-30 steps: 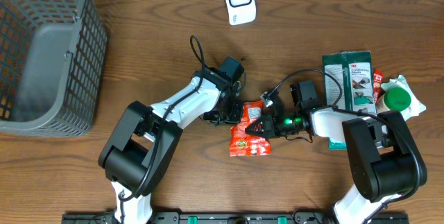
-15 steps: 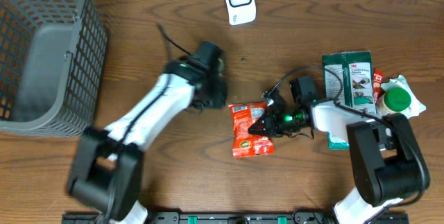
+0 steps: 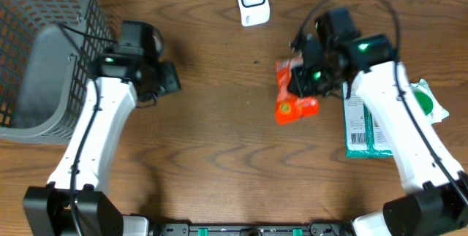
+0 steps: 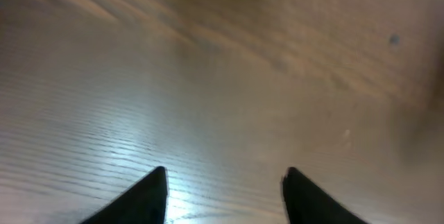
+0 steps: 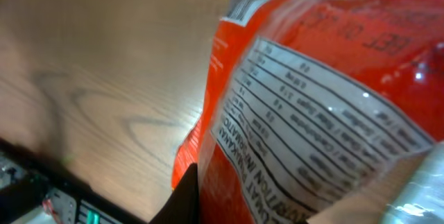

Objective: Scan the item barcode
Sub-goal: 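Carry the red bag up to the scanner with the right gripper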

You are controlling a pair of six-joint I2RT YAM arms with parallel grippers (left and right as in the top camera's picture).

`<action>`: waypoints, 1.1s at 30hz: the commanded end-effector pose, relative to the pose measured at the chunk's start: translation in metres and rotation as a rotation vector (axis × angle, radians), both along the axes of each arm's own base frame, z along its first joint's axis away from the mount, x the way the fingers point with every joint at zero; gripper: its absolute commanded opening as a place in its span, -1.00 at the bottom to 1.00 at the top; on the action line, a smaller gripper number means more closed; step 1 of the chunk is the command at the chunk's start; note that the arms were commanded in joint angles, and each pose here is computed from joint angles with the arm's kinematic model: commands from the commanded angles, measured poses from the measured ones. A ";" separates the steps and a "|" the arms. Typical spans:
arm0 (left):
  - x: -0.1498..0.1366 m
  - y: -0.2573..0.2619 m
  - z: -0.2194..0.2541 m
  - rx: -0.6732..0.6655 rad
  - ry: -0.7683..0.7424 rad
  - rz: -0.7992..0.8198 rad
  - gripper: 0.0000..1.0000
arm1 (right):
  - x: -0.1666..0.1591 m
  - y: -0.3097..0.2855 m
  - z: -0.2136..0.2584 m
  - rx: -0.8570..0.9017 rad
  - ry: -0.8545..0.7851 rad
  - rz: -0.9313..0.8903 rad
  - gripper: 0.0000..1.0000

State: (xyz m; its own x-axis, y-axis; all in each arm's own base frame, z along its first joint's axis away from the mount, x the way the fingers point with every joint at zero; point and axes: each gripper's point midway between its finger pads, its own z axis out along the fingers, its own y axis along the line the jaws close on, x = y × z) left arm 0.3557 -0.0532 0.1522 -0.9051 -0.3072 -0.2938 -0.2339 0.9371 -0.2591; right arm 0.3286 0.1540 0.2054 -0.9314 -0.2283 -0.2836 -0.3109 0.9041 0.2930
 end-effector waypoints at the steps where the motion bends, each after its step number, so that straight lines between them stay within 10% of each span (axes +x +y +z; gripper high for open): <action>1: 0.016 0.012 0.030 0.014 -0.093 0.015 0.19 | 0.016 -0.010 0.070 -0.064 -0.216 -0.001 -0.98; 8: 0.026 0.015 0.034 0.019 -0.132 0.024 0.71 | 0.021 -0.002 0.133 -0.072 -0.419 0.101 -0.99; 33: 0.026 0.015 0.034 0.019 -0.132 0.024 0.74 | 0.209 0.014 0.052 -0.779 -0.666 0.390 -0.98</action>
